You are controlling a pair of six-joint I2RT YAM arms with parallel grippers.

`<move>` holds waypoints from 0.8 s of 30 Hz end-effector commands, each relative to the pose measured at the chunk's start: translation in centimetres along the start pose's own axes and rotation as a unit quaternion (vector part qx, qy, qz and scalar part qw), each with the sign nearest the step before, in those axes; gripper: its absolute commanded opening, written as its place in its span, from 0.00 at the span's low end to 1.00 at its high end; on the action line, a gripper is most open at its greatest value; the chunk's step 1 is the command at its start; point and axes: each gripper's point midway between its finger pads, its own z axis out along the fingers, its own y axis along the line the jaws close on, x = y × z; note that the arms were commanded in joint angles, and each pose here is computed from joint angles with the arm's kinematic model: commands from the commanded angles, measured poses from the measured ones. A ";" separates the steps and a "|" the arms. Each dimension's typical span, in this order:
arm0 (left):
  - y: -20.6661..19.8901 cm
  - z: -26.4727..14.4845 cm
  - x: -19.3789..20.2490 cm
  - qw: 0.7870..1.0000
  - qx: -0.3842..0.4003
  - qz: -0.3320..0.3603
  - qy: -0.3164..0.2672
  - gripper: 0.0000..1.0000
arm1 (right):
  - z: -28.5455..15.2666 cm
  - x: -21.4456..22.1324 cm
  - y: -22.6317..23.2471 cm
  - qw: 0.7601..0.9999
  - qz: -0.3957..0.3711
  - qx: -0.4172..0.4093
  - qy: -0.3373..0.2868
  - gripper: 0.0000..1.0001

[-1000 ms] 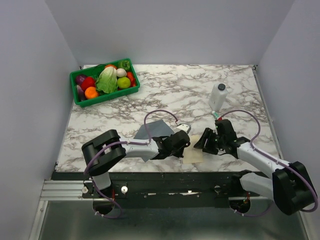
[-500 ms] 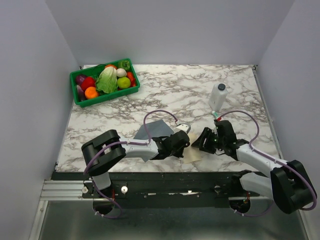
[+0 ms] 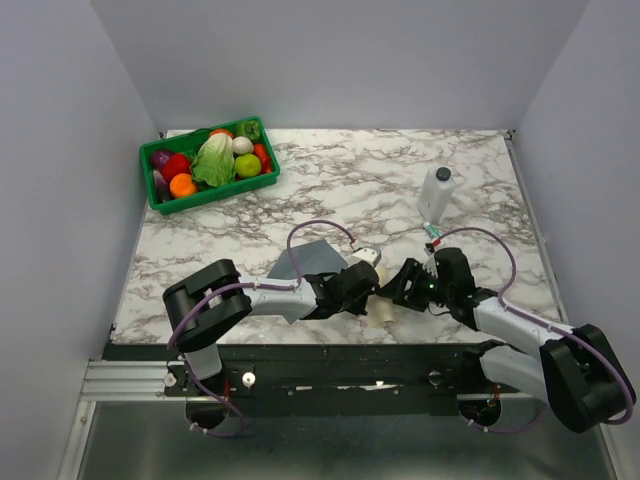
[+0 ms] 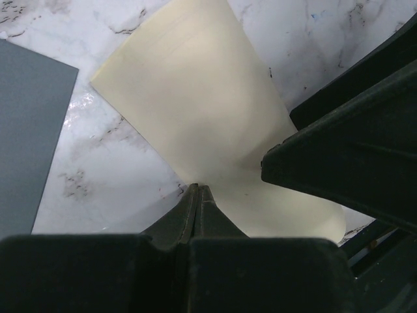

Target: Place the letter into the envelope and seal it

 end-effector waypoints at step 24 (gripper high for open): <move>2.5 0.5 4.0 0.998 -0.037 0.002 0.058 0.00 | -1.0 4.2 -1.5 0.998 0.035 -0.025 0.037 0.72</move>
